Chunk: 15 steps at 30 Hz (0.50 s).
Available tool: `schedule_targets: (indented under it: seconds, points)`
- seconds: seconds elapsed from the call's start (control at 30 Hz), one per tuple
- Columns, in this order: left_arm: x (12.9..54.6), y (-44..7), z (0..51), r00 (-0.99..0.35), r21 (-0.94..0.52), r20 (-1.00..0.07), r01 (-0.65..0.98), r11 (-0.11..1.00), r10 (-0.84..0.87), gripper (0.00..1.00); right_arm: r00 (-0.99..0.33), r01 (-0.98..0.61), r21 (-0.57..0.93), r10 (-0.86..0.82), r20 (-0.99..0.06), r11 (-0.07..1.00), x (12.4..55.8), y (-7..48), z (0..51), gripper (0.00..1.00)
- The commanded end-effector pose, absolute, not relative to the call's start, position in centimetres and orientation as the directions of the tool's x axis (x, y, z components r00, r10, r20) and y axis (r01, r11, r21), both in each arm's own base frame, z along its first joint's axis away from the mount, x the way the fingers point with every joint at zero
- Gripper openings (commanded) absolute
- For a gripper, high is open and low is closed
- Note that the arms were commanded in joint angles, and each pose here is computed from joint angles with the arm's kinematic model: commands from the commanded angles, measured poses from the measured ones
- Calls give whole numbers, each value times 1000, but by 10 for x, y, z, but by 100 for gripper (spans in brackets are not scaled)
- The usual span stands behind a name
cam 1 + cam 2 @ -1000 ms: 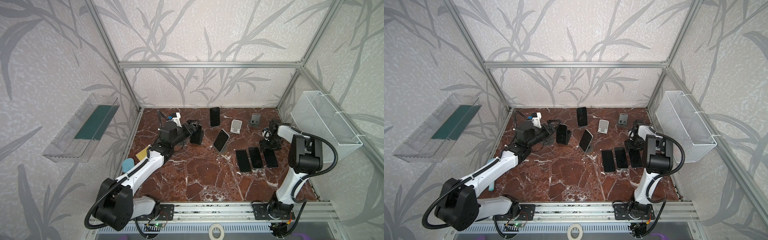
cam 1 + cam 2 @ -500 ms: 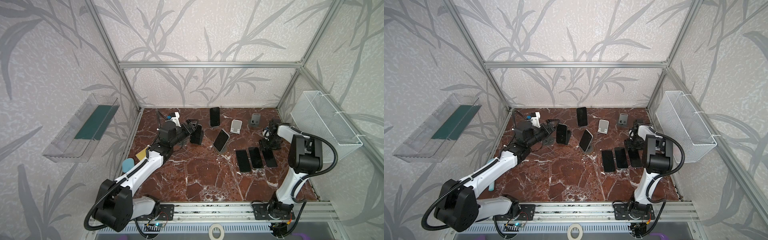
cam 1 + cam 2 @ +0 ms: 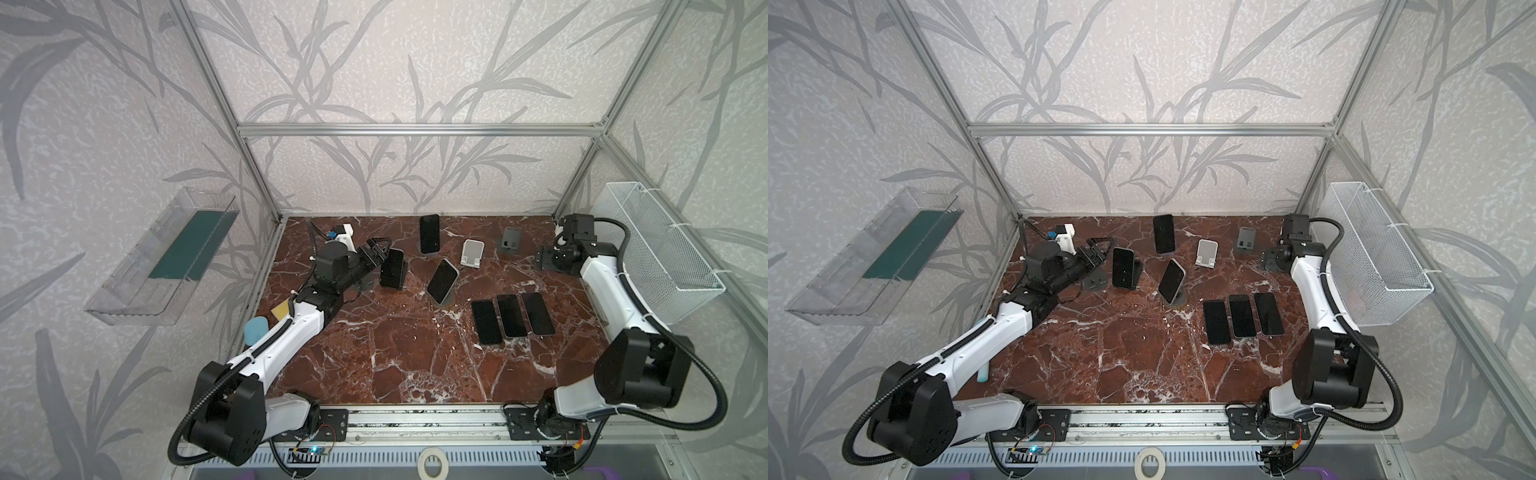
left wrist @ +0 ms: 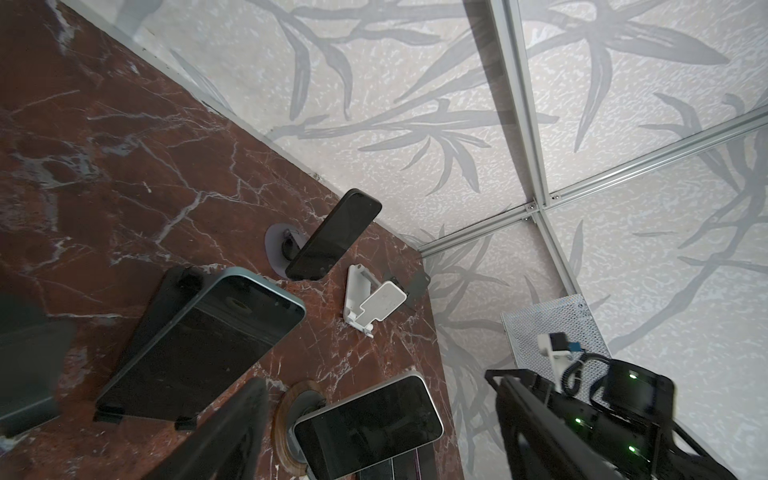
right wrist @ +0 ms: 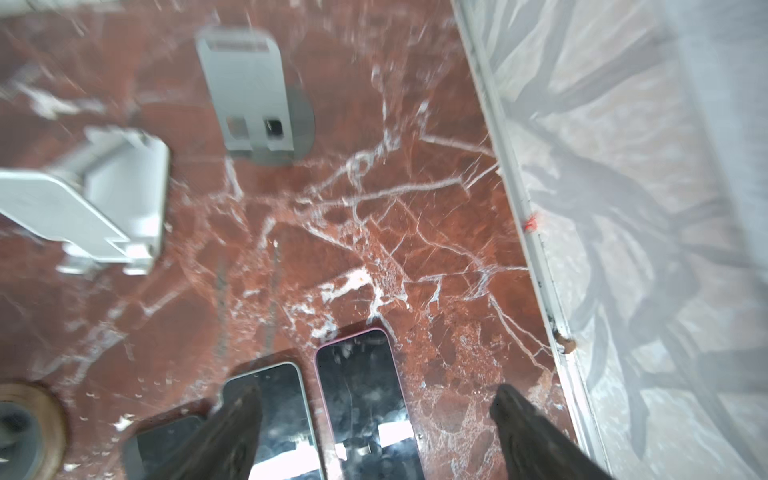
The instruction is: Remove the phone from the phone stand
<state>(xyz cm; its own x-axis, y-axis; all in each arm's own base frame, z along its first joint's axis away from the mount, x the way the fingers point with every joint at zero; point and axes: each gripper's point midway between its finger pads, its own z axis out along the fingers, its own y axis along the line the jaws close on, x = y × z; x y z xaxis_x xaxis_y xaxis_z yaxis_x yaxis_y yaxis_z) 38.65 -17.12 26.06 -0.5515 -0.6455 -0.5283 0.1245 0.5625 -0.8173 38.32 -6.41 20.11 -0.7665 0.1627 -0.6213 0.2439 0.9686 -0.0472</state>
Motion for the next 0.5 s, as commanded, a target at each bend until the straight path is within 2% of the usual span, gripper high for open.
schedule_targets:
  seconds: [0.0,0.27,0.47]
  points:
    - [390,-158,269,-514,-790,-563,106,603,-647,86,-705,228,-24,148,-694,973,376,-34,218,88]
    - [394,-145,268,-507,-806,-535,65,589,-676,86,-547,65,8,42,-836,998,370,58,264,89]
    - [389,-180,266,-578,-744,-609,178,644,-543,84,-496,-56,93,53,-867,994,378,108,274,90]
